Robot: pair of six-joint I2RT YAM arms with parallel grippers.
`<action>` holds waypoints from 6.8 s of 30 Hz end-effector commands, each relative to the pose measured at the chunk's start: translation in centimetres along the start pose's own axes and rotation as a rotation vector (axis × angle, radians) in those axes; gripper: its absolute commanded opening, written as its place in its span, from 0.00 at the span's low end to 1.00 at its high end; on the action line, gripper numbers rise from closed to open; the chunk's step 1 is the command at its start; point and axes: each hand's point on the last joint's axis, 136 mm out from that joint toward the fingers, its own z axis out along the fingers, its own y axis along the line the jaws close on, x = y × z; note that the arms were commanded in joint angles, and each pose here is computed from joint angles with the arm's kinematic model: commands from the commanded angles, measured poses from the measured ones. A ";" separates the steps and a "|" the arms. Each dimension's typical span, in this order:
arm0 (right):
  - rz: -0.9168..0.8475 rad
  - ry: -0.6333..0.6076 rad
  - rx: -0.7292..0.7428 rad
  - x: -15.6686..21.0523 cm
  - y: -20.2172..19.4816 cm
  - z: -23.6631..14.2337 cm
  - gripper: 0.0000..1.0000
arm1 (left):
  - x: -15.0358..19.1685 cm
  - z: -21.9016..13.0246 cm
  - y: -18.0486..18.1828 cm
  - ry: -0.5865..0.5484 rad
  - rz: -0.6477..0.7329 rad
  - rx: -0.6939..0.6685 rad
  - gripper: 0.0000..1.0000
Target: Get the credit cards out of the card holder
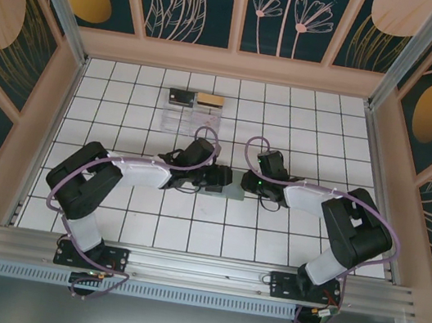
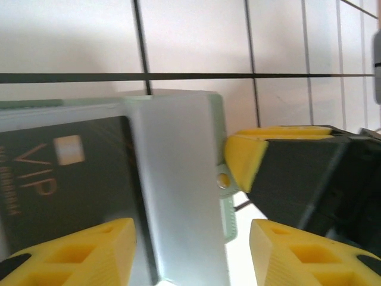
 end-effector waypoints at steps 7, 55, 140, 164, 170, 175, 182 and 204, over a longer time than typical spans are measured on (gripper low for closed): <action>0.070 -0.132 -0.018 -2.7 -1.6 -4.0 0.26 | -0.8 1.3 -6.4 0.012 0.052 0.173 0.51; 0.165 0.195 -0.458 2.1 7.9 0.1 0.18 | 1.0 -1.0 8.2 -0.024 -0.003 -0.184 0.00; 0.242 0.203 -0.350 2.6 2.3 0.6 0.00 | 1.4 -1.2 8.6 0.007 -0.008 -0.220 0.00; 0.212 0.204 -0.350 1.6 3.2 0.7 0.06 | 1.6 -1.2 8.5 0.015 -0.004 -0.210 0.00; 0.233 0.201 -0.350 2.0 2.9 0.5 0.06 | 1.5 -1.2 8.5 0.012 -0.002 -0.213 0.00; 0.237 0.197 -0.343 2.1 2.6 0.4 0.06 | 1.6 -1.2 8.5 0.014 -0.003 -0.213 0.00; 0.248 0.188 -0.332 2.0 2.1 0.2 0.06 | 1.6 -1.3 8.7 0.013 -0.003 -0.216 0.00; 0.141 0.183 -0.411 0.9 4.8 -0.8 0.21 | -0.7 -2.8 4.8 -0.042 0.029 -0.148 0.01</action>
